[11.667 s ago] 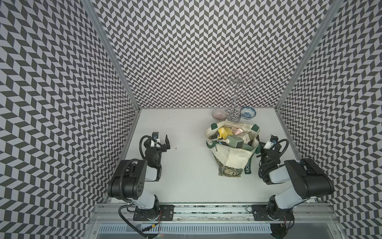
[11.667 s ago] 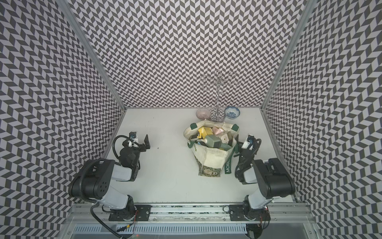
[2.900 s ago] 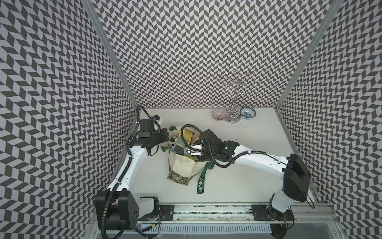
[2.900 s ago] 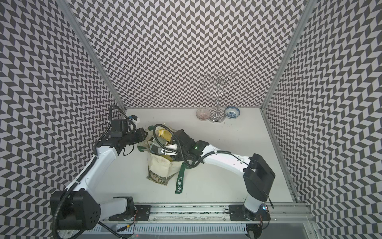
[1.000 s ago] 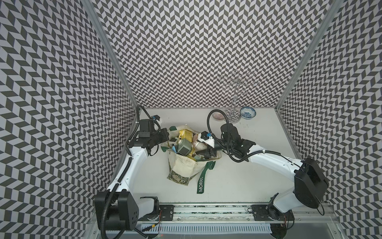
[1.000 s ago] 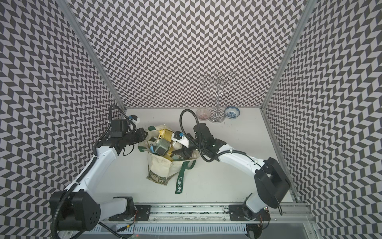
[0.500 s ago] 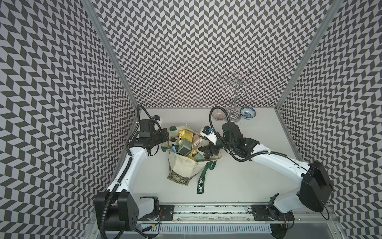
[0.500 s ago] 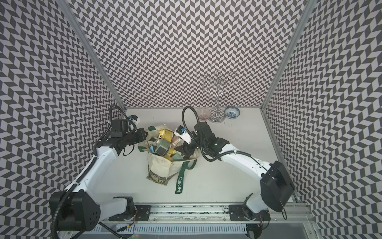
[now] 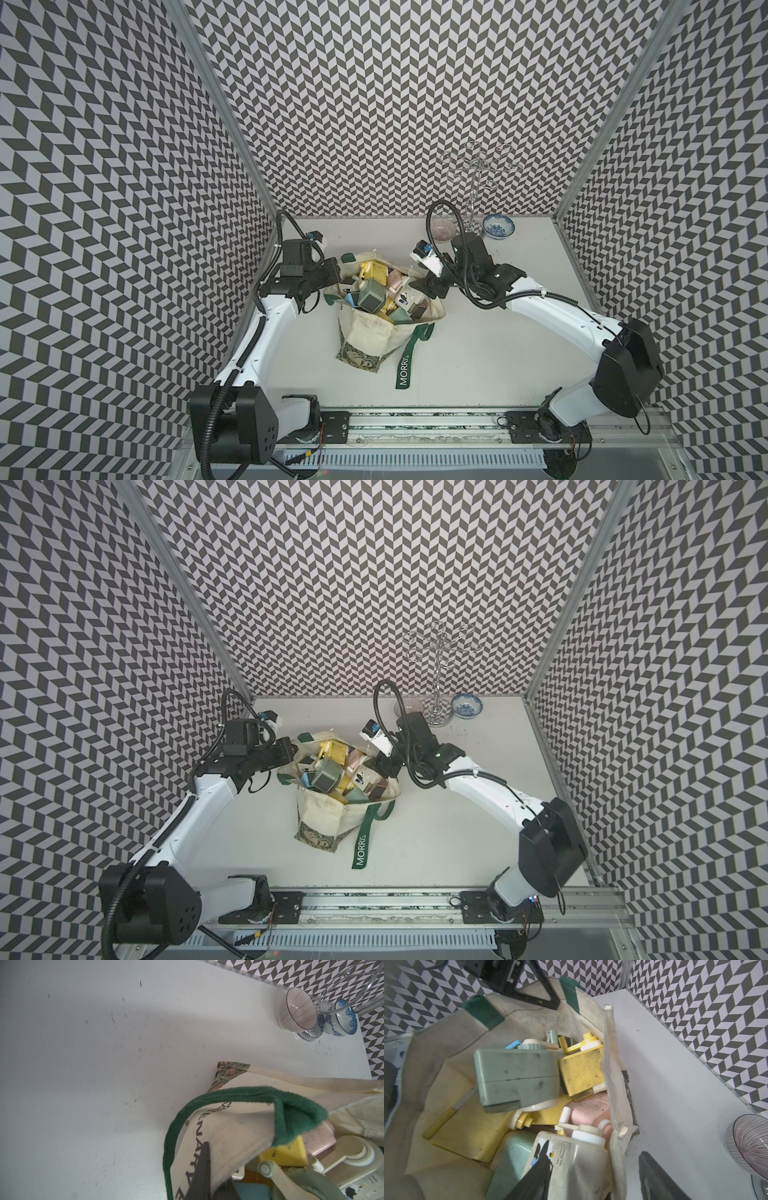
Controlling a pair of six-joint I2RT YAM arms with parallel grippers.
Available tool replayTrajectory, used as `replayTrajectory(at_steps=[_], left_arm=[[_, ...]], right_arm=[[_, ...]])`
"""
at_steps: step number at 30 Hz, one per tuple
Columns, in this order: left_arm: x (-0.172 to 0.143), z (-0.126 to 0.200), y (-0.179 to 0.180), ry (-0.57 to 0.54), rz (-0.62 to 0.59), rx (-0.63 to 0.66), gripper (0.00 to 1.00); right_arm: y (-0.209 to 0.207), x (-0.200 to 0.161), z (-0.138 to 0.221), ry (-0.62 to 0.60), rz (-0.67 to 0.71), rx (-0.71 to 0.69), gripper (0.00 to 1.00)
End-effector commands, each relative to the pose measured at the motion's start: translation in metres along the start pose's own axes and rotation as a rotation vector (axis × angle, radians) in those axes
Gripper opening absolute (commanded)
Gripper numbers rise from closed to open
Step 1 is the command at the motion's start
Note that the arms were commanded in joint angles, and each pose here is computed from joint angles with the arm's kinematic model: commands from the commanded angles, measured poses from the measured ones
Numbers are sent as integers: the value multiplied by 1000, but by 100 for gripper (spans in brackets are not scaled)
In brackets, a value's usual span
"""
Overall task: Take out the pencil sharpeners from the tote bags
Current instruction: Pick up the pencil sharpener from the canvas bag.
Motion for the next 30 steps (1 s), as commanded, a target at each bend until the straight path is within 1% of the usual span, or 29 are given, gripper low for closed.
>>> replayTrajectory(at_steps=[1, 6, 10, 14, 18, 21, 25, 30], left_arm=[[21, 18, -20, -105, -48, -63, 0], [21, 19, -21, -105, -52, -64, 0], [21, 20, -21, -109, -53, -62, 0], [21, 20, -22, -108, -54, -61, 0], [21, 19, -22, -106, -56, -62, 0], [21, 20, -22, -110, -57, -59, 0], [21, 20, -22, -112, -57, -57, 0], [21, 20, -22, -112, -57, -57, 0]], right_arm=[[6, 3, -5, 9, -10, 60, 65], [11, 7, -2, 16, -18, 103, 62], [13, 11, 8, -21, -54, 82, 61], [13, 10, 12, -8, -84, 64, 59], [15, 19, 28, -66, -73, 38, 58], [25, 21, 36, -86, -70, 65, 58], [32, 9, 28, -44, -105, 88, 59], [25, -6, 6, 73, -188, 102, 58]])
Point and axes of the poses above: each gripper's point midway between its finger pads, its own z axis back along the fingers, its own y axis along the line the jaws close on, x = y × z, the point moved 3 cm from there along z, back along the fingers, and after that the axes turned 8 degrees about z, right-handed, at the moved point
